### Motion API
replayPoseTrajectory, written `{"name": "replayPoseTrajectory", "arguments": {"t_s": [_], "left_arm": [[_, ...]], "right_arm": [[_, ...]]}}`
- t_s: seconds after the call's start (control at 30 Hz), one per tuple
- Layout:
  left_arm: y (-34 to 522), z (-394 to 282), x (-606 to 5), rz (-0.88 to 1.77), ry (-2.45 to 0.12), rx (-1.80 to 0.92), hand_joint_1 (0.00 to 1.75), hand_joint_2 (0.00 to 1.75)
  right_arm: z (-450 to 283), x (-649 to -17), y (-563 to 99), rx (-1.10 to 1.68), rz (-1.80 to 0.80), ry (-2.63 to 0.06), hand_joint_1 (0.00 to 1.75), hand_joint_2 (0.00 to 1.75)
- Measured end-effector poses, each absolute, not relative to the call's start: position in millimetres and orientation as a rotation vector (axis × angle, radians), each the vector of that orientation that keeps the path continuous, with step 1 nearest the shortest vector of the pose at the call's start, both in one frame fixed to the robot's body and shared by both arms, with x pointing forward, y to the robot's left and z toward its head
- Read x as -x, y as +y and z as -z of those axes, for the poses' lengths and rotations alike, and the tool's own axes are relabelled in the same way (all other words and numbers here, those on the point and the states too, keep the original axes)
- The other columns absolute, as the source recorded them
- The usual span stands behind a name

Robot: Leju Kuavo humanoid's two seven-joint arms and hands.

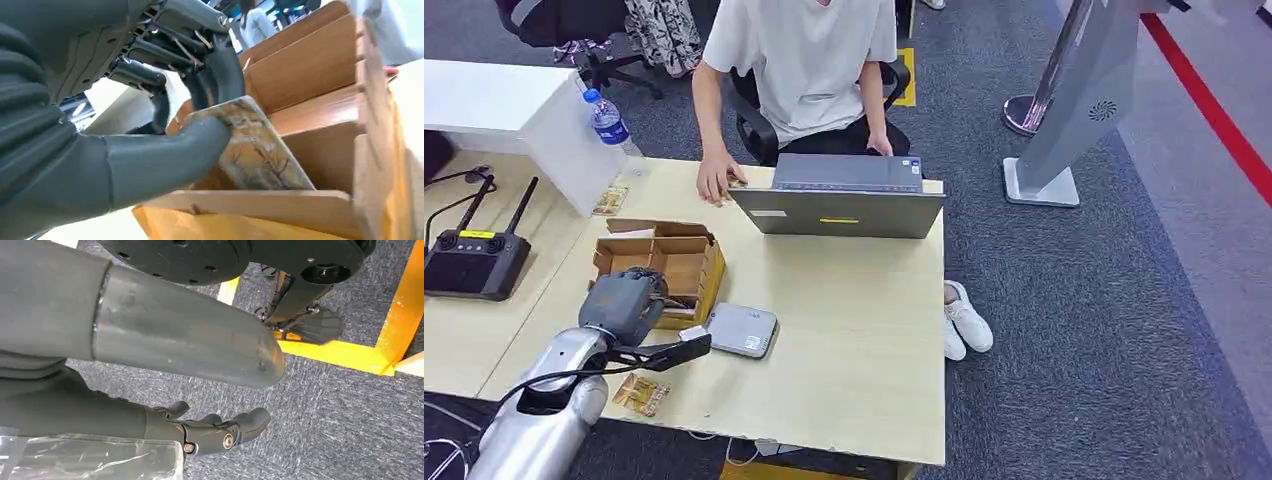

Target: Pass the card to the sensor for recognition and then transmit it.

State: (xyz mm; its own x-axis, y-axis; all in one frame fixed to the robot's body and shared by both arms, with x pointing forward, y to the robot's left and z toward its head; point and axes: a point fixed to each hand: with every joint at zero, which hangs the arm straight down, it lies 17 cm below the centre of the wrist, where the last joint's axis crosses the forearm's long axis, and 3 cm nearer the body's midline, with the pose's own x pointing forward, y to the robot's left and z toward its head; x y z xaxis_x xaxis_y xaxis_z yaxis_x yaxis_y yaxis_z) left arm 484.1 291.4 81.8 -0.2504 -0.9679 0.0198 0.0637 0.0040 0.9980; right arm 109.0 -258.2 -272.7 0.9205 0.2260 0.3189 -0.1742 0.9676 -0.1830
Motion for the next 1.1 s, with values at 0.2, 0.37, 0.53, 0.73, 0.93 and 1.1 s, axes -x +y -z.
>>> {"name": "replayPoseTrajectory", "arguments": {"t_s": [0.2, 0.37, 0.53, 0.73, 0.93, 1.1], "left_arm": [[296, -78, -483, 1.417, -1.335, -1.004, 1.75, 1.75], [297, -85, -484, 1.407, -1.349, -1.045, 1.75, 1.75], [284, -111, -484, 1.391, -1.418, -1.063, 1.75, 1.75], [248, -198, -473, 1.37, -1.656, -1.046, 1.75, 1.75], [237, -329, -469, 1.29, -1.871, -1.153, 1.75, 1.75], [252, -431, -491, 1.195, -1.846, -1.497, 1.75, 1.75]], "right_arm": [[273, -109, -258, 0.153, -0.209, -0.344, 0.0, 0.0], [273, -109, -259, 0.155, -0.205, -0.343, 0.0, 0.0], [273, -109, -259, 0.156, -0.189, -0.343, 0.0, 0.0], [273, -107, -260, 0.158, -0.177, -0.349, 0.0, 0.0], [273, -103, -260, 0.157, -0.188, -0.346, 0.0, 0.0], [273, -106, -257, 0.153, -0.234, -0.345, 0.0, 0.0]]}}
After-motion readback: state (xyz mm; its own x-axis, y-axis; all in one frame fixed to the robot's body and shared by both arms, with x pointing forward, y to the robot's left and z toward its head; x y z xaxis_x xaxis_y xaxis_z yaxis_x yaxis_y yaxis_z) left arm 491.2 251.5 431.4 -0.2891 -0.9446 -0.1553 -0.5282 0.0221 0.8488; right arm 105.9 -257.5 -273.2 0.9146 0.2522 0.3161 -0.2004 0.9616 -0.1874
